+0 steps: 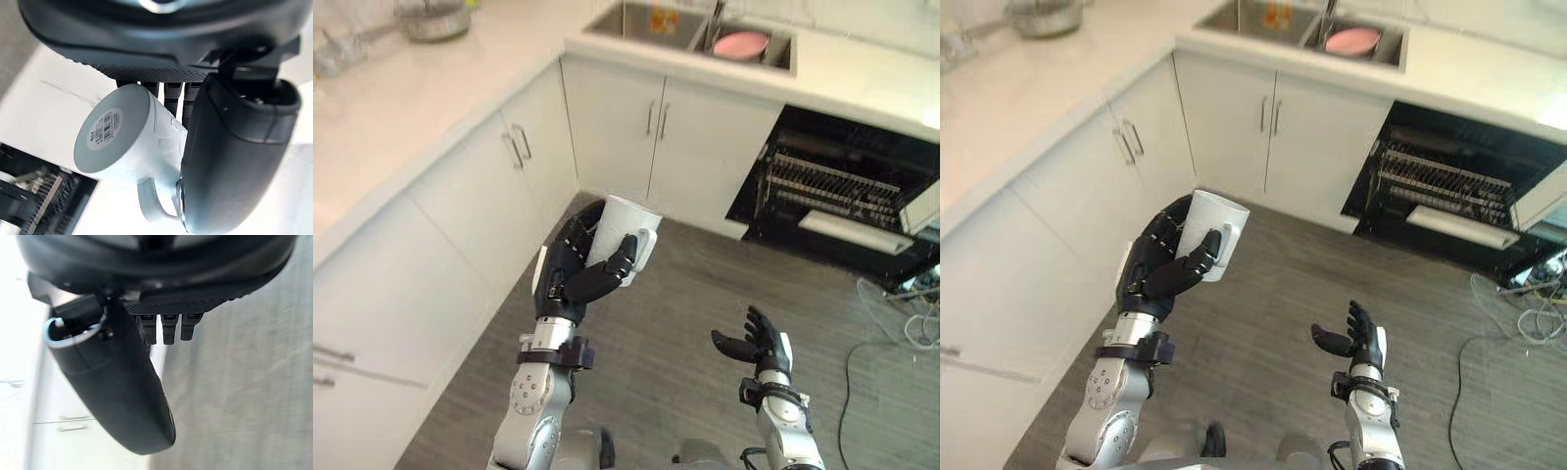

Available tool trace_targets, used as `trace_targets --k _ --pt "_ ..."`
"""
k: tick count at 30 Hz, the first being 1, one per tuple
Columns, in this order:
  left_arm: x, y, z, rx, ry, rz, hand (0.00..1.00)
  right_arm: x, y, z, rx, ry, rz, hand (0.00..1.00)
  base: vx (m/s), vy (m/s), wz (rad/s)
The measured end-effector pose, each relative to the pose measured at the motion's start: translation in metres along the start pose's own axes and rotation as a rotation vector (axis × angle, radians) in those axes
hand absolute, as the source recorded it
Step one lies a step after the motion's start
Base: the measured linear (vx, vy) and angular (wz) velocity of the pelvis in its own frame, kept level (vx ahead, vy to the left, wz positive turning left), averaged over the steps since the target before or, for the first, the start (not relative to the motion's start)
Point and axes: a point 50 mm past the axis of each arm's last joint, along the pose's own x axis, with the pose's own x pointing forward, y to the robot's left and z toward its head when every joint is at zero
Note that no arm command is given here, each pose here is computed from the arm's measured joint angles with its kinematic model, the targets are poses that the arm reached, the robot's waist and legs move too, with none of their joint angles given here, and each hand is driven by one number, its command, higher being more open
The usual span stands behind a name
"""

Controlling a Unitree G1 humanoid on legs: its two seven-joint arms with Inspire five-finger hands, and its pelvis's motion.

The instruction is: Walk over to the sink, pick up the cup, carry it to the dishwasher, place the cup inside the dishwasher, then close the dishwasher door

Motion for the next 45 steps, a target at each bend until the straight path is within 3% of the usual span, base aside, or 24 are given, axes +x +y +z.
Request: trace_targets --k 4,8,17,24,35,42,45 --pt "0.001 -0.011 -0.005 -0.004 0.017 -0.063 0.30 0.000 0.000 0.009 0.003 -0.044 0.004 0.90 0.70 -0.013 0.03" --pt "0.001 -0.005 -0.020 0.008 0.078 -0.008 0.30 -0.003 -0.010 0.004 -0.020 -0.011 -0.016 0.90 0.81 -0.080 0.02" --pt "-0.006 0.002 -0.017 -0.023 0.061 0.071 0.30 -0.007 -0.004 0.064 0.026 -0.291 -0.030 0.90 0.58 0.043 -0.69" --pt "-0.008 0.011 -0.014 0.010 0.055 0.096 0.30 -0.004 -0.009 0.036 -0.023 -0.172 -0.055 0.90 0.41 0.373 -0.72" --pt "-0.008 0.026 -0.010 0.065 0.041 0.151 0.30 0.008 0.028 0.058 -0.012 -0.237 0.070 0.90 0.22 0.155 -0.94" --pt "-0.010 0.030 -0.025 0.042 0.092 0.202 0.30 0.005 0.006 0.048 -0.049 -0.208 0.014 0.90 0.26 -0.098 -0.25" --pt "-0.011 0.028 -0.026 0.036 0.100 0.191 0.30 -0.006 0.004 0.061 -0.020 -0.280 -0.006 0.90 0.28 -0.035 -0.60"
